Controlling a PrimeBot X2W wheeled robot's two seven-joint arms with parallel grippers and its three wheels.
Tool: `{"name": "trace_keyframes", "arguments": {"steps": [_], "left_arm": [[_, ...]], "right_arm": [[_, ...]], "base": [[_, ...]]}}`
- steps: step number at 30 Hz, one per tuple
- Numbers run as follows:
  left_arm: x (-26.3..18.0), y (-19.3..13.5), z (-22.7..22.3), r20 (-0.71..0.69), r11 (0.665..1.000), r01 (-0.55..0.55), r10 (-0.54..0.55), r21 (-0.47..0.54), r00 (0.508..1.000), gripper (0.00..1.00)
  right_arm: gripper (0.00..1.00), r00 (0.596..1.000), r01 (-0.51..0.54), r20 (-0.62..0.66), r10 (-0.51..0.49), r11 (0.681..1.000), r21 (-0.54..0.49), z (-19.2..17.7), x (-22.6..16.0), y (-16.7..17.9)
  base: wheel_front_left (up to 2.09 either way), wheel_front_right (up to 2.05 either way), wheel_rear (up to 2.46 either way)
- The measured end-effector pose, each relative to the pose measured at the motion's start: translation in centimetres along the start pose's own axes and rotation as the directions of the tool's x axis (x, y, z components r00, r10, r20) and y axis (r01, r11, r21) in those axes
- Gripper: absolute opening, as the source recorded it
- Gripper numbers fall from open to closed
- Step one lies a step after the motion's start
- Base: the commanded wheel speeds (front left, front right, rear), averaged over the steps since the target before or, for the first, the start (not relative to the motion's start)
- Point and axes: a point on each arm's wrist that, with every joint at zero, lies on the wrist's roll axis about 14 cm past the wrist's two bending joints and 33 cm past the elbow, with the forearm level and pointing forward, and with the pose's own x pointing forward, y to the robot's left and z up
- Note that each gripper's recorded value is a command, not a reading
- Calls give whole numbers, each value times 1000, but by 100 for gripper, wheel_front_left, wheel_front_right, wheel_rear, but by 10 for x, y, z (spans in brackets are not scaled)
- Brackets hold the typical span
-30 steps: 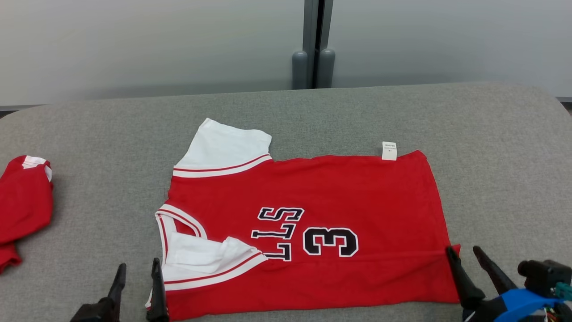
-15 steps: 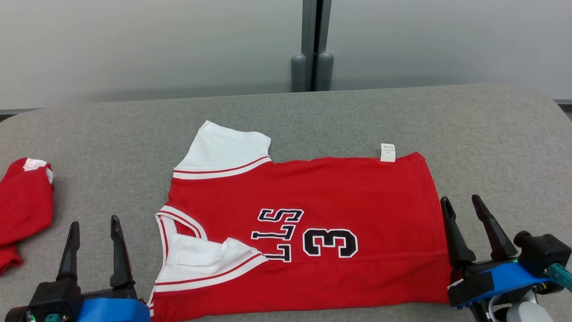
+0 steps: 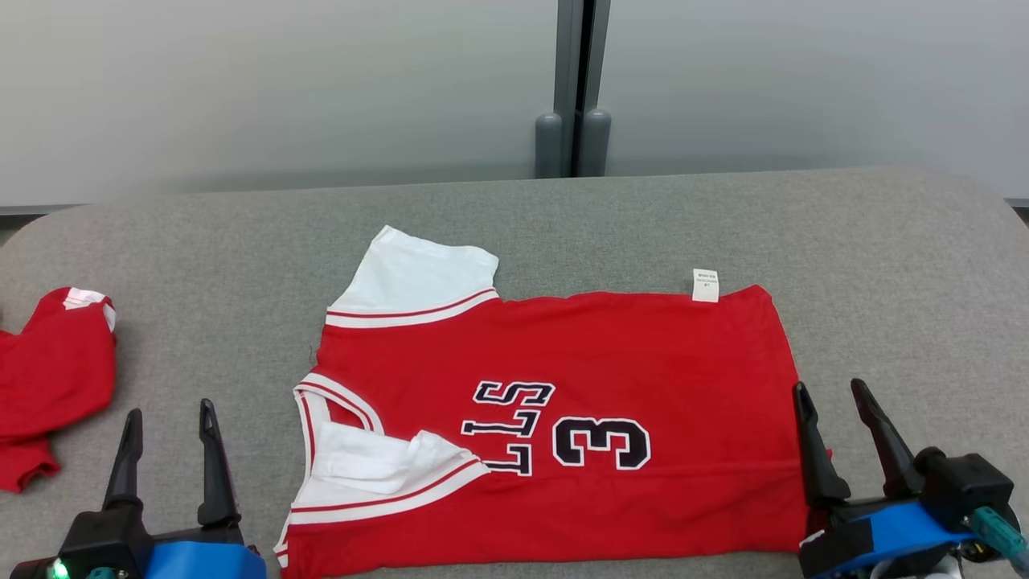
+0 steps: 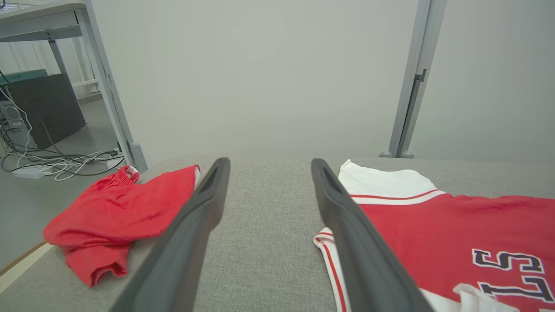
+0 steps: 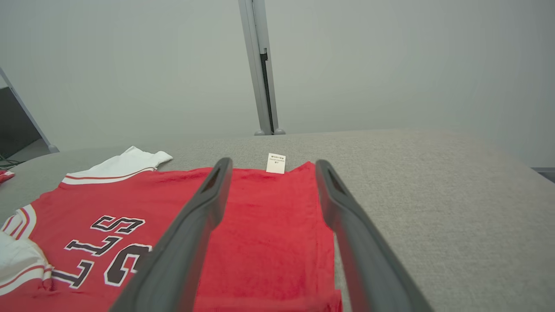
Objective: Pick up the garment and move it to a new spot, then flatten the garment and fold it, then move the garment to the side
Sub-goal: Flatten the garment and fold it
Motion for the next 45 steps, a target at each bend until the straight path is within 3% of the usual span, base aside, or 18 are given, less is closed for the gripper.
{"name": "trace_keyframes", "arguments": {"steps": [36,45], "left_arm": [[-6,2,-10,-32,1000,19,-18,10,999,100],[50,-12,35,74,988,126,-133,94,988,100]], "right_arm": [[100,998,25,-63,-26,1000,-12,-8,-17,1],[100,999,24,-29,-26,998,-56,12,19,-7]], "base": [[0,0,0],[0,0,0]]}}
